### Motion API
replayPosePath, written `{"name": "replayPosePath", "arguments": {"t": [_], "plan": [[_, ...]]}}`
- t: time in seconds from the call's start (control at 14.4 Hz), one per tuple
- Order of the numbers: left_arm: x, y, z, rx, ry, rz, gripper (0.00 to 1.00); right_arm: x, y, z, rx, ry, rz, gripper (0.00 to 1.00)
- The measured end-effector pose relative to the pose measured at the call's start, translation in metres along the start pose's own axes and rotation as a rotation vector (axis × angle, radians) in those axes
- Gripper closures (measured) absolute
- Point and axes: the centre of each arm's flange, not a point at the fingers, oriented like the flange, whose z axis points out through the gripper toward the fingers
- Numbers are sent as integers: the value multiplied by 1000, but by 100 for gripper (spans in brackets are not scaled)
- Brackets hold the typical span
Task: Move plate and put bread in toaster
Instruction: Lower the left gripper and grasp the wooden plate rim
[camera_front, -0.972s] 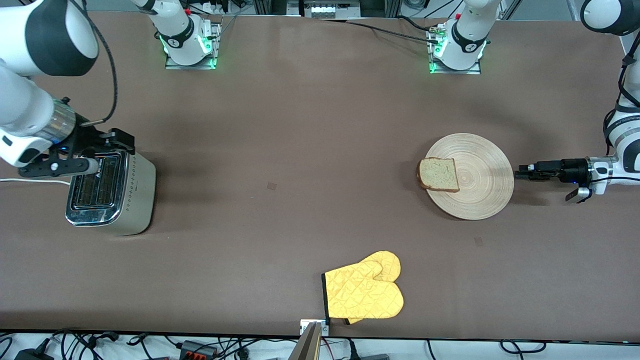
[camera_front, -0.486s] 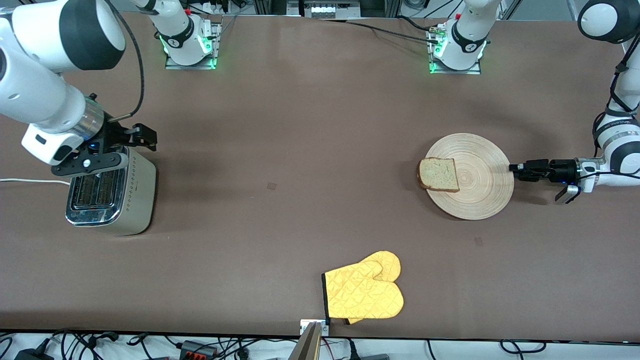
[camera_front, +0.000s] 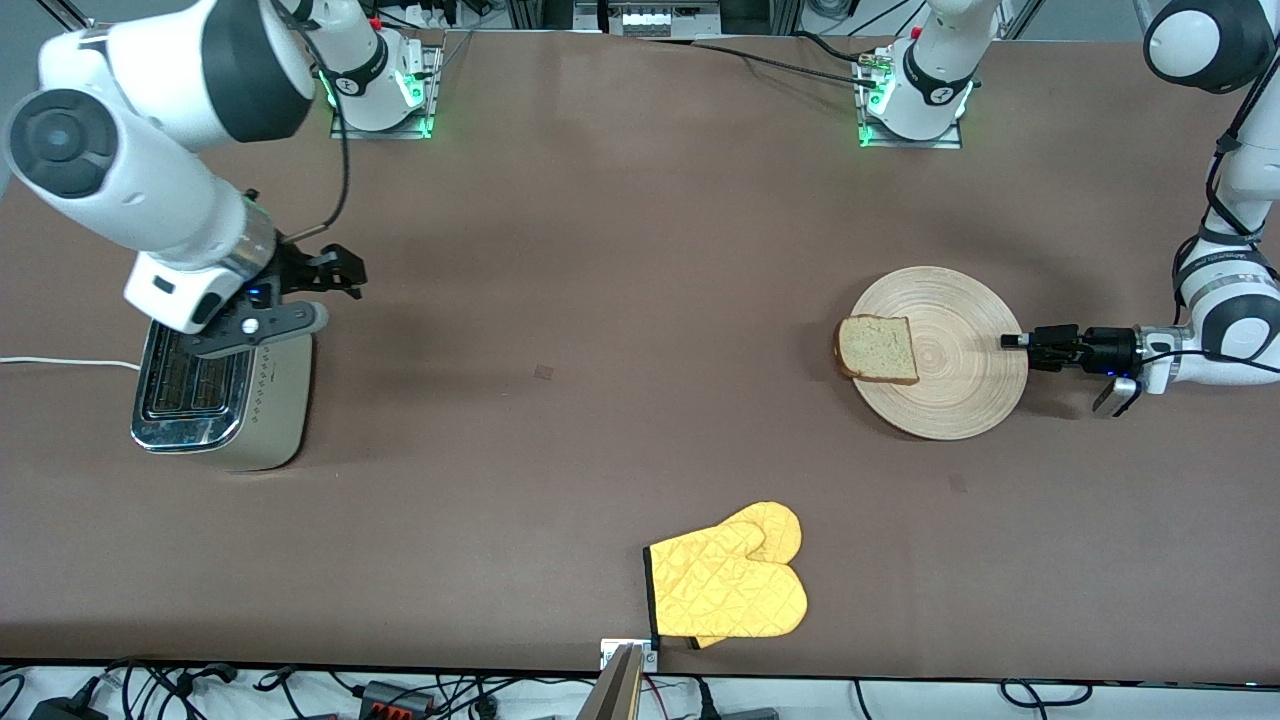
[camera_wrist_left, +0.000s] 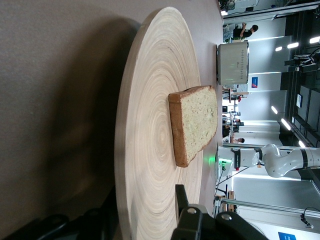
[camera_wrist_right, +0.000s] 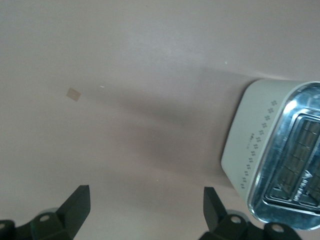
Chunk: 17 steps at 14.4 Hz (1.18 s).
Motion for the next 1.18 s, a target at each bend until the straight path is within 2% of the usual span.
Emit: {"name": "replayPosePath", "arguments": {"t": [0.07,0.14,0.28,0.35,0.42,0.83,1.18], "plan": [[-1,-1,0,-1,0,-2,56,2,-2,4,0,-4,-3,0],[-1,-2,0,-1,1,-3,56,4,-2,8,0,-10,-3,0],[-2,-3,0,1,3,-5,70,9,-2,19,1,-21,-3,0],[-3,-4,0,1,3,-7,70,12,-2,24,1,-18,-4,0],[-3,-5,0,0,4,-9,76,16,-3,29,2,-16,-5,0],[-5,-7,0,-2,5,-29,85,28,-25,48,14,-5,-35,0],[-5,-8,0,-2,5,-50,88,37,-45,58,14,16,-65,0]]}}
